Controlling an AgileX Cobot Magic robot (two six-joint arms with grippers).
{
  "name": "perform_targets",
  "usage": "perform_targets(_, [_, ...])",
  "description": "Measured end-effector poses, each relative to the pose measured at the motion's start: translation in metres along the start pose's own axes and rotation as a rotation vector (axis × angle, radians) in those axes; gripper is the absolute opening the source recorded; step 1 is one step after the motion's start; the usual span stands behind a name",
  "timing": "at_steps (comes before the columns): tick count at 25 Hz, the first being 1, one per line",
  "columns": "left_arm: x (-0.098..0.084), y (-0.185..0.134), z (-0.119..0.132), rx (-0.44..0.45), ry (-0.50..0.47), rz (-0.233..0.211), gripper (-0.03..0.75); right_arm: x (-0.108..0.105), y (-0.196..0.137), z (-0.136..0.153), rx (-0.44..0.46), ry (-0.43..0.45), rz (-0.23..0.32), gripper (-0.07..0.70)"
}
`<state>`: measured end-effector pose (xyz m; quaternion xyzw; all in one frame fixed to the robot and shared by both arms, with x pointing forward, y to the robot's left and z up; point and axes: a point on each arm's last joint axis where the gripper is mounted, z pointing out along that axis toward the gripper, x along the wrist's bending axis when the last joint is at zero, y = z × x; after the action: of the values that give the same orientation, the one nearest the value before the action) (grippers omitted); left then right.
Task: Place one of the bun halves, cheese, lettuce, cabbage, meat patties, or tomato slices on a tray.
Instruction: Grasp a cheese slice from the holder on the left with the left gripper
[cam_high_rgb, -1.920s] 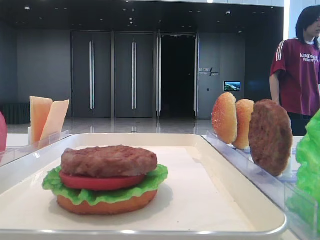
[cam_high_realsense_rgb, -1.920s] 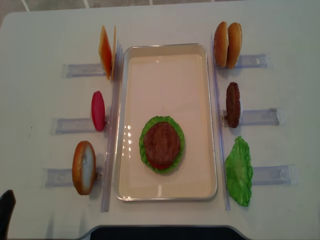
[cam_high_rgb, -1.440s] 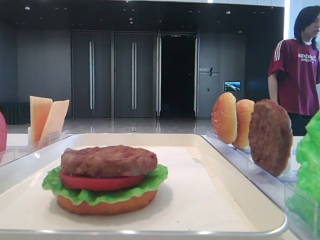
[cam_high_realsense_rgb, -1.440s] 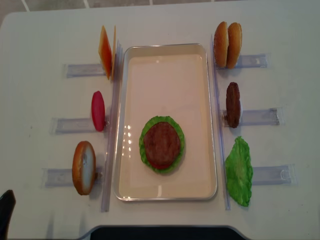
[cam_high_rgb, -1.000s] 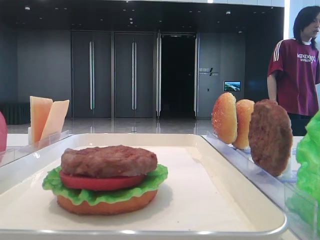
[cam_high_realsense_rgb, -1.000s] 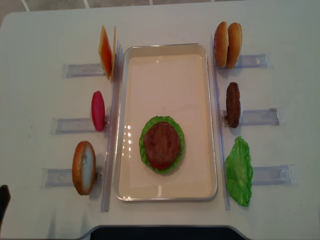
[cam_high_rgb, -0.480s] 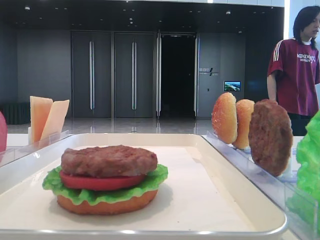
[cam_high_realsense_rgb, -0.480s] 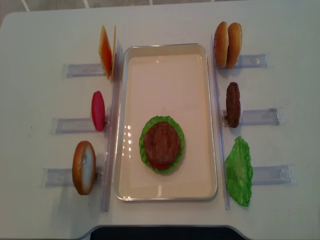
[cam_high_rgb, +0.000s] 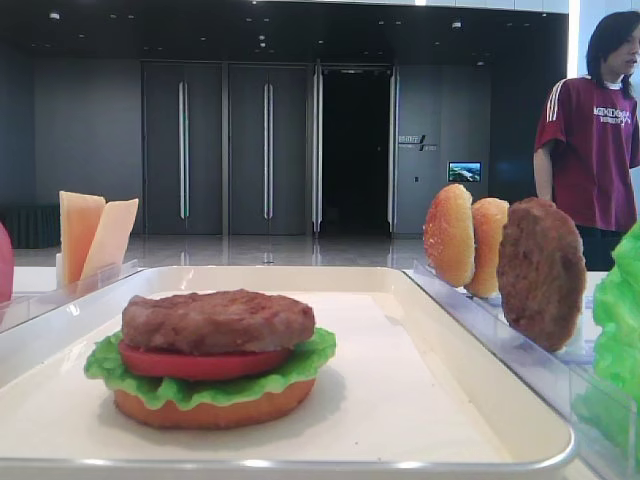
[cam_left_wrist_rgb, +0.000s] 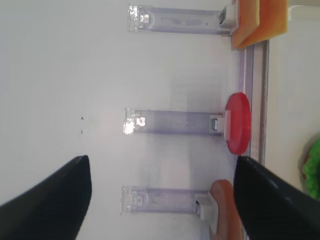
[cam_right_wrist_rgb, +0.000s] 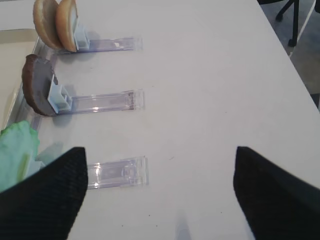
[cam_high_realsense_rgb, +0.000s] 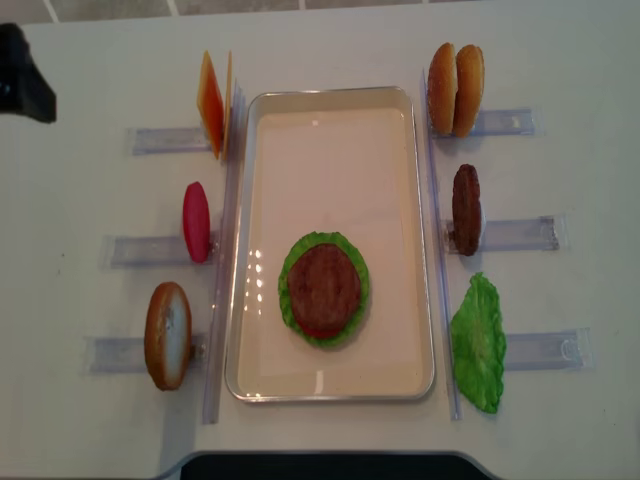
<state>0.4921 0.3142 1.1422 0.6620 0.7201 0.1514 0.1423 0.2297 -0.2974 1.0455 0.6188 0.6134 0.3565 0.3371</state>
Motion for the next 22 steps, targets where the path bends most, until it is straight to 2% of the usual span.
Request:
perform_targets(6, [-0.003,0.052,0.064,0.122,0.003,0.016,0.692,0.000,0.000,0.000,0.000,-0.003,-0.001,0.594])
perform_targets(11, [-0.004,0.085,0.107,0.167,0.010,0.030,0.692,0.000,0.000,0.000,0.000,-0.003,-0.001,0.594])
perform_targets(15, [-0.005,0.106,0.128,0.162,0.007,0.029,0.692,0.000,0.000,0.000,0.000,-0.002,-0.001,0.594])
perform_targets(22, [-0.008,0.125,0.149,0.151,-0.019,0.017,0.679,0.000,0.000,0.000,0.000,-0.002,-0.001,0.593])
